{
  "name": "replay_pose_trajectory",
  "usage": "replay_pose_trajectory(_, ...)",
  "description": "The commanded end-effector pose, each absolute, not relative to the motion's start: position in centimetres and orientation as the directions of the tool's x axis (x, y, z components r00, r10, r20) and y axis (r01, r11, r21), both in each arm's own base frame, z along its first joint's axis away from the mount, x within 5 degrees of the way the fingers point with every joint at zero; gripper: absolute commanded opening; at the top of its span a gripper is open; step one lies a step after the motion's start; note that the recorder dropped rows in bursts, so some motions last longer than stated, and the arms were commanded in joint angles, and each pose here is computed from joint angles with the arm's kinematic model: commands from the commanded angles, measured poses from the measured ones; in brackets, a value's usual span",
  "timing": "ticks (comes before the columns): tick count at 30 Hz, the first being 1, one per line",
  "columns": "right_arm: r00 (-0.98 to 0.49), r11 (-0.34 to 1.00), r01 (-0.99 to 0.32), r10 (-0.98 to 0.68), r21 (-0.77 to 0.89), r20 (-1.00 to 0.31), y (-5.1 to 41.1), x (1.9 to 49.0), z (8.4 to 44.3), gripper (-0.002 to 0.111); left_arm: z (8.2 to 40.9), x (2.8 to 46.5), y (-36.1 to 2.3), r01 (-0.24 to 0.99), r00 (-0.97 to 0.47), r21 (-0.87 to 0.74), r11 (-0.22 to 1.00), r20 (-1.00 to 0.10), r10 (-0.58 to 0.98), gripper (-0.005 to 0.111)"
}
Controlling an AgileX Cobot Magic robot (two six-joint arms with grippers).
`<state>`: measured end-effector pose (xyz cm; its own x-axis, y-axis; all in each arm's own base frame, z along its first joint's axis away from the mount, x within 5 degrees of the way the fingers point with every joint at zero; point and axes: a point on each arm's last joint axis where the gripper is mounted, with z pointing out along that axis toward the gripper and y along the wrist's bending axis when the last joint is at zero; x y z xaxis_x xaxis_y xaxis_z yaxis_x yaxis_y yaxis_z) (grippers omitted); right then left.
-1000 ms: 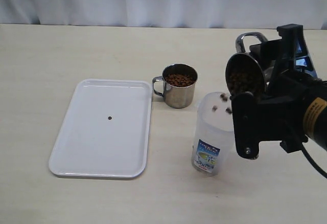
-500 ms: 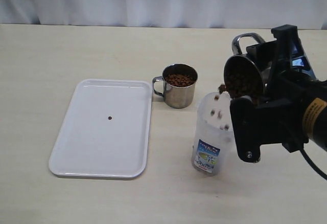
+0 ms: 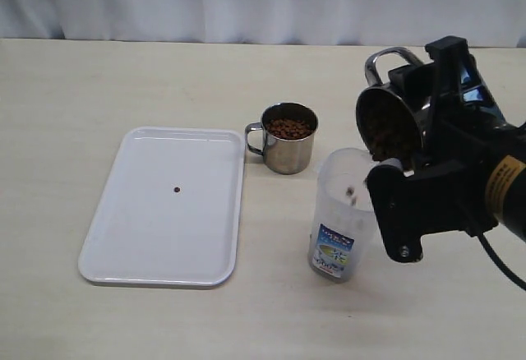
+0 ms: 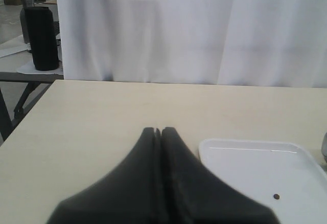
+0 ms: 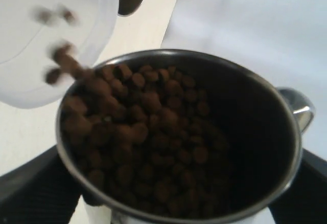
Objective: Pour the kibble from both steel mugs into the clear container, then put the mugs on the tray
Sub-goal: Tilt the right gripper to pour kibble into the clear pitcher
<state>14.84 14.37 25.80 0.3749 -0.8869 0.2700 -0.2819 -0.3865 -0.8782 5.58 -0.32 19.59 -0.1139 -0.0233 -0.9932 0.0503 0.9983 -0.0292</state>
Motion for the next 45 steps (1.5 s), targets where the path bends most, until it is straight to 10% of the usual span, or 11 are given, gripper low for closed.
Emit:
replay_pose_trajectory(1, 0.386, -0.419, -0.232, -0.868, -0.878, 0.312, 14.52, 14.9, 26.18, 0.005, 19.54, 5.59, -0.31, 0.049, -0.109, -0.026, 0.998, -0.994, -0.021, 0.0)
replay_pose_trajectory(45, 0.421, -0.584, -0.11, -0.761, -0.805, 0.494, 14.68, 14.97, 26.49, 0.005, 19.54, 5.59, -0.31, 0.049, -0.109, -0.026, 0.998, -0.994, -0.021, 0.0)
